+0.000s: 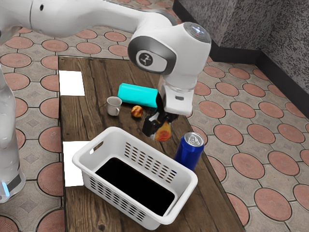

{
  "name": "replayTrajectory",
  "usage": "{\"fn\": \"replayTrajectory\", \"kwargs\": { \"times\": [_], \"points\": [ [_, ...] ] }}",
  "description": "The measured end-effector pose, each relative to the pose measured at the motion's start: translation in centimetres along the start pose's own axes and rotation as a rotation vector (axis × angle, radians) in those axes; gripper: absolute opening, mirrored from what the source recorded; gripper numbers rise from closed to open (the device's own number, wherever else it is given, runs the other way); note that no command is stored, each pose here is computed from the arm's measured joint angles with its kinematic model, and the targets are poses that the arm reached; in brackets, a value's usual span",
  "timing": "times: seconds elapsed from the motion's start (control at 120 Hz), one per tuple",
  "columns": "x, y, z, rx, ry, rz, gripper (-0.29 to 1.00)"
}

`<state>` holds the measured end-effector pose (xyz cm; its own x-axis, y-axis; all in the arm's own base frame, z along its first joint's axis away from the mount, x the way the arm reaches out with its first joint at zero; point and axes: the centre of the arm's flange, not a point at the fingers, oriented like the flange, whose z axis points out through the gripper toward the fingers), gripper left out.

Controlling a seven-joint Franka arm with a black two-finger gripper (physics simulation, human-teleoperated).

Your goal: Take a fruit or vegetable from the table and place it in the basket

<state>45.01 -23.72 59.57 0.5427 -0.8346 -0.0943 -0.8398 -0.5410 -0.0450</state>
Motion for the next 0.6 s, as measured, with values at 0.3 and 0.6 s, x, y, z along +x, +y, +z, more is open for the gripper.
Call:
{"fn": "replayTrajectory", "kwargs": {
  "times": [0.3,0.6],
  "points": [
    [2.4,3.8,6.7,-0.141,-0.040,-0.051,0.28],
    [4.3,6.9,7.0,-0.150,-0.014,-0.051,0.54]
  ]
}}
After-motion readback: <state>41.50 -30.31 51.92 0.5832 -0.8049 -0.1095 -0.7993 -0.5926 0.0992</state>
